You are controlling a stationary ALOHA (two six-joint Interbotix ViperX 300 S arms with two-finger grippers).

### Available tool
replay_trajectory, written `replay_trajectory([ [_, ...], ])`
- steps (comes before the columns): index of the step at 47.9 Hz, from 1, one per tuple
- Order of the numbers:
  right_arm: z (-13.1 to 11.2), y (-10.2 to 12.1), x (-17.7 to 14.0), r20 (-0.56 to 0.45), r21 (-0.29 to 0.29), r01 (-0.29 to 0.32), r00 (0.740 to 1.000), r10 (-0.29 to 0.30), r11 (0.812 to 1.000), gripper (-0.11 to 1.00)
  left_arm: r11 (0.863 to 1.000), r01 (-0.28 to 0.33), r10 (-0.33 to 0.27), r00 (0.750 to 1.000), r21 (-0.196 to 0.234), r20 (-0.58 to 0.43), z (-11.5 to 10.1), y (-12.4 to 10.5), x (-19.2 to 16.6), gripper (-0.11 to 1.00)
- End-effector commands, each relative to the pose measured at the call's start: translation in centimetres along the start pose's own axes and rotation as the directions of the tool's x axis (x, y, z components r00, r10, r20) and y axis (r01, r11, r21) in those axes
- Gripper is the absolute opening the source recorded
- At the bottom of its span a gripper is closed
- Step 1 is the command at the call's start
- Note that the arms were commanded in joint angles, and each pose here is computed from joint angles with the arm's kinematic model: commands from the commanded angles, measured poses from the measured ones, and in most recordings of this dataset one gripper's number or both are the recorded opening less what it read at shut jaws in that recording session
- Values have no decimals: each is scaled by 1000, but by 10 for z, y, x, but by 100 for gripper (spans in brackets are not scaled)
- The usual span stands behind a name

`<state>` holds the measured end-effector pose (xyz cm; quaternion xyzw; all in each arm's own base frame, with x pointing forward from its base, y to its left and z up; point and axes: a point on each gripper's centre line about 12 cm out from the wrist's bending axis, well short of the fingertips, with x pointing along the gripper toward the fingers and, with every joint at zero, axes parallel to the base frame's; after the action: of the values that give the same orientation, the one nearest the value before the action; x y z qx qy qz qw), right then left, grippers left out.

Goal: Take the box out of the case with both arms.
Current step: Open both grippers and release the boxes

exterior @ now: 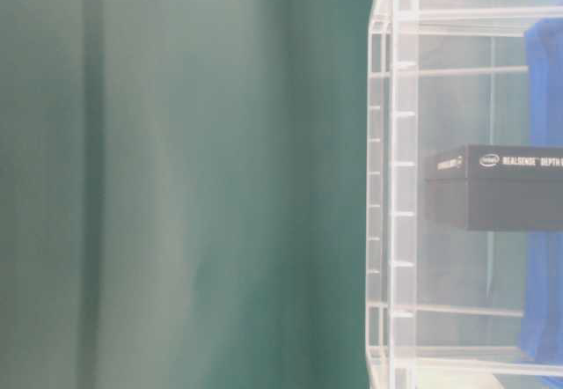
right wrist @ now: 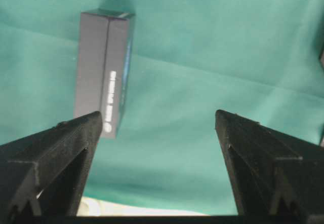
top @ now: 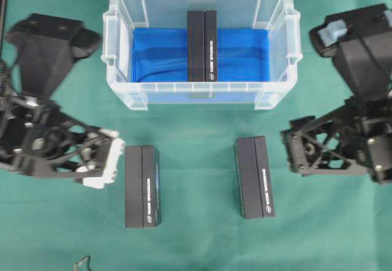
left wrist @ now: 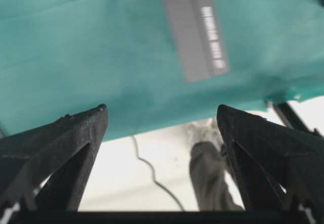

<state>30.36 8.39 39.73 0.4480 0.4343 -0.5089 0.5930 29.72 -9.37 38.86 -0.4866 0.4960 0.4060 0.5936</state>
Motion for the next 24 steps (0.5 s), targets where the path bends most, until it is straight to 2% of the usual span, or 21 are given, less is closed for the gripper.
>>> replay_trajectory([
  [1,6,-15,-12,-9,6,-29,1000,29,1000,88,1000,28,-28,1000,-12,-4,0,15,-15,89],
  [13,14,-44,-10,-9,6,-23,1000,24,1000,88,1000,8,-8,1000,-24,-8,-5,53,-11,88],
  [24,21,-70,-11,-14,25,-33,999,33,999,87,998,11,-12,1000,-60,-16,-9,89,-11,88],
])
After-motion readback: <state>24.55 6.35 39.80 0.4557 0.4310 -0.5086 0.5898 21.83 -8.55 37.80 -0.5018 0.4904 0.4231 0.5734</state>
